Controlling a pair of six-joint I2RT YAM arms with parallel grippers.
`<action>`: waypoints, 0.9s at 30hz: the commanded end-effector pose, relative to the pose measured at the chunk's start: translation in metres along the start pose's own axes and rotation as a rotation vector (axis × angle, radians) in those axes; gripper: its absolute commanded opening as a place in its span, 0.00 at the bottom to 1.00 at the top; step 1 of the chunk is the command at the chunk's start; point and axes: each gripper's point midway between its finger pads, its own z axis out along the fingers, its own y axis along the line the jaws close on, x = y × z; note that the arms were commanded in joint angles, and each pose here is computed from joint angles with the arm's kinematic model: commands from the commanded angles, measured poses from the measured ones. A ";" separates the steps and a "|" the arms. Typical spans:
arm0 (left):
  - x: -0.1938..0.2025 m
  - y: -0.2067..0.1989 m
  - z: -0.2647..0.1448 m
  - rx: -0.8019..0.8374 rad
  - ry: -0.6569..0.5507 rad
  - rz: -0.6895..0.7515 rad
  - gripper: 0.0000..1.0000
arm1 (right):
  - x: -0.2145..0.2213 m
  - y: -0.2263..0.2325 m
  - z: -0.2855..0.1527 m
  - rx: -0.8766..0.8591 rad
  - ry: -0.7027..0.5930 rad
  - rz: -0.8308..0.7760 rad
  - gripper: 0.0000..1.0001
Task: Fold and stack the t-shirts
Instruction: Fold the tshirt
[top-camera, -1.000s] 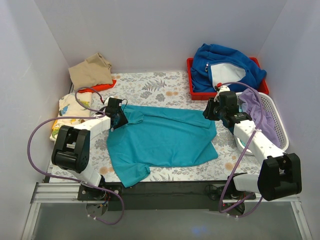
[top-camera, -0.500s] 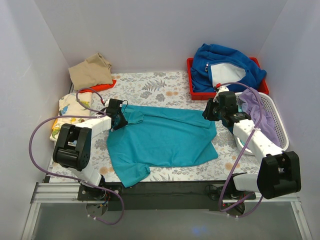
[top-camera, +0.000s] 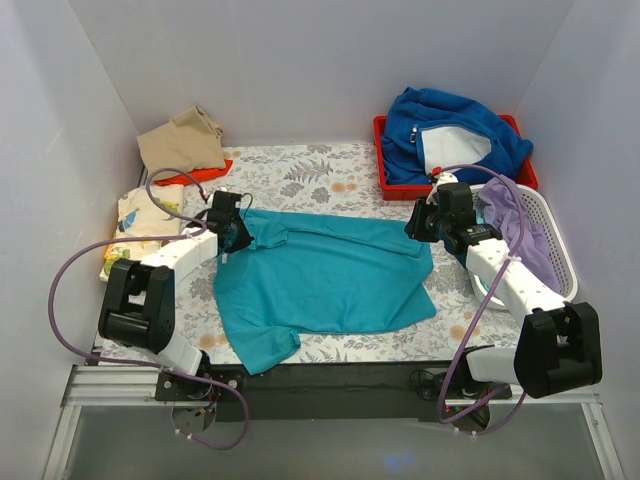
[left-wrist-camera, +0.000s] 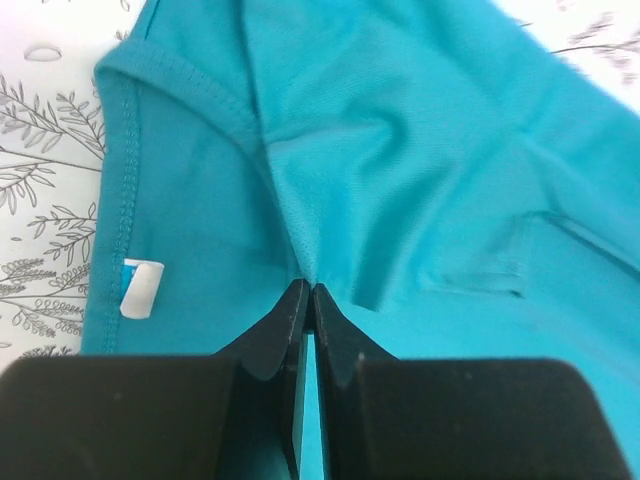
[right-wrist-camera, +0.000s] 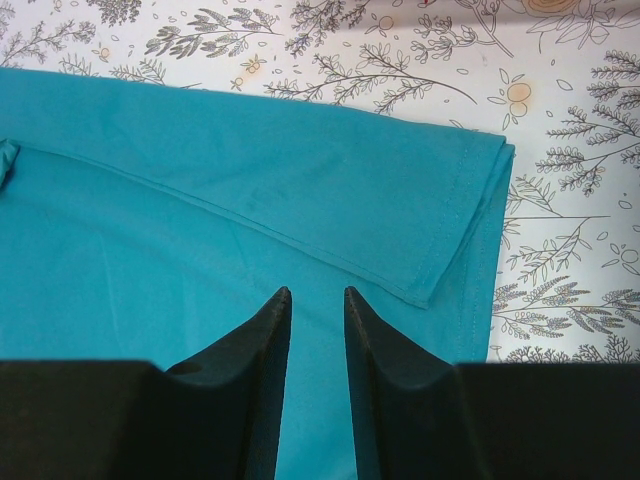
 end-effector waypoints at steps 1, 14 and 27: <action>-0.039 -0.029 -0.046 0.129 -0.063 0.029 0.02 | -0.002 0.003 -0.001 -0.017 -0.016 -0.016 0.34; -0.003 -0.008 -0.072 0.093 0.080 0.050 0.00 | 0.001 0.002 -0.004 -0.015 -0.013 -0.011 0.34; 0.017 0.040 -0.038 -0.167 0.134 0.065 0.54 | 0.005 0.008 -0.005 -0.052 0.000 -0.015 0.34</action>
